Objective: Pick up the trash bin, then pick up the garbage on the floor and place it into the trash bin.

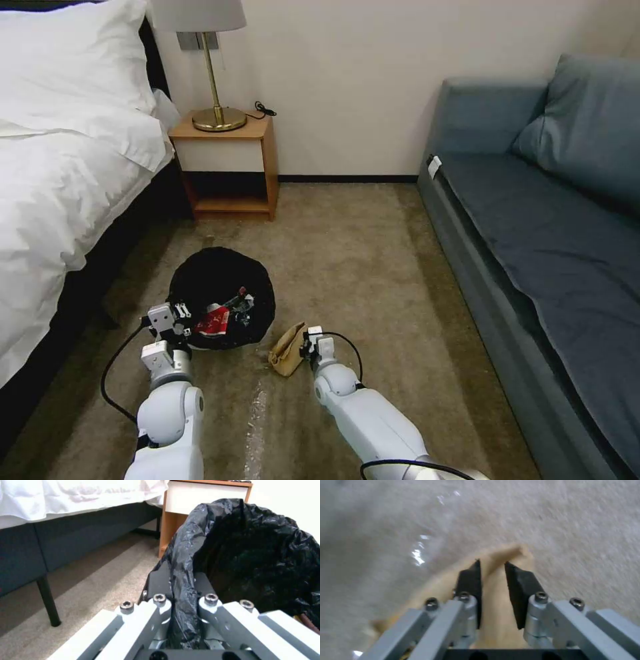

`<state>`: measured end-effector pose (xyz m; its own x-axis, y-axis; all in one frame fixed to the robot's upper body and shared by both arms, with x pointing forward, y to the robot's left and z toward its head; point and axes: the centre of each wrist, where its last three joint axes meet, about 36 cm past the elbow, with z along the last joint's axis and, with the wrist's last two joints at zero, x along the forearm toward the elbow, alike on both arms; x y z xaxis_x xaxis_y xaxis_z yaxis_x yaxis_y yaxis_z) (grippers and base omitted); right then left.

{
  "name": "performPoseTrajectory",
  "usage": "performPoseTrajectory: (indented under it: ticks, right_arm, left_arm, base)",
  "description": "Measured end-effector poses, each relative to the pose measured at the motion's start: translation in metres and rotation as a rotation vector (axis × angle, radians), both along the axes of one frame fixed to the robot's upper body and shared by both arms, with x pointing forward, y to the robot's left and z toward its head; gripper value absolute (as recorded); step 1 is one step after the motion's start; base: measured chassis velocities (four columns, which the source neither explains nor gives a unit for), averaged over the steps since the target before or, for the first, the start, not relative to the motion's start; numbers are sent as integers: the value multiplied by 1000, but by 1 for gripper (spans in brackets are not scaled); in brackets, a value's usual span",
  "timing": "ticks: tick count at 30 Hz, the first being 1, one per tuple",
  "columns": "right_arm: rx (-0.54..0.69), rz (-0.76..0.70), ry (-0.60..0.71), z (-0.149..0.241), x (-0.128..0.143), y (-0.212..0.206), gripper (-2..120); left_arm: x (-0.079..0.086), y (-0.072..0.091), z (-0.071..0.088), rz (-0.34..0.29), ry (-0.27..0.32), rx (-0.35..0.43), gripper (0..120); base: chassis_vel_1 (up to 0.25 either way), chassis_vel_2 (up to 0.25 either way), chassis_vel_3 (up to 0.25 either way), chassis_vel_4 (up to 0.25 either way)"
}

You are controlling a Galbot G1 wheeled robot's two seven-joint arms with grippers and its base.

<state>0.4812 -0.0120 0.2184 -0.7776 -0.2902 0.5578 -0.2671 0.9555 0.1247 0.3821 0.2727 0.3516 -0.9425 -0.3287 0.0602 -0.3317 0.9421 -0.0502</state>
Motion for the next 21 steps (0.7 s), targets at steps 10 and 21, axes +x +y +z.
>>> performPoseTrajectory:
  ticks: [10,21]
  right_arm:
    - [-1,14,-9,5,-8,7,64]
    - [-23,0,-65,16,20,-5,99]
  left_arm:
    - [2,-4,-1,-9,1,-4,4]
    - [10,-1,5,-7,-8,-6,4]
  base:
    - [0,0,0,0]
    - [0,0,0,0]
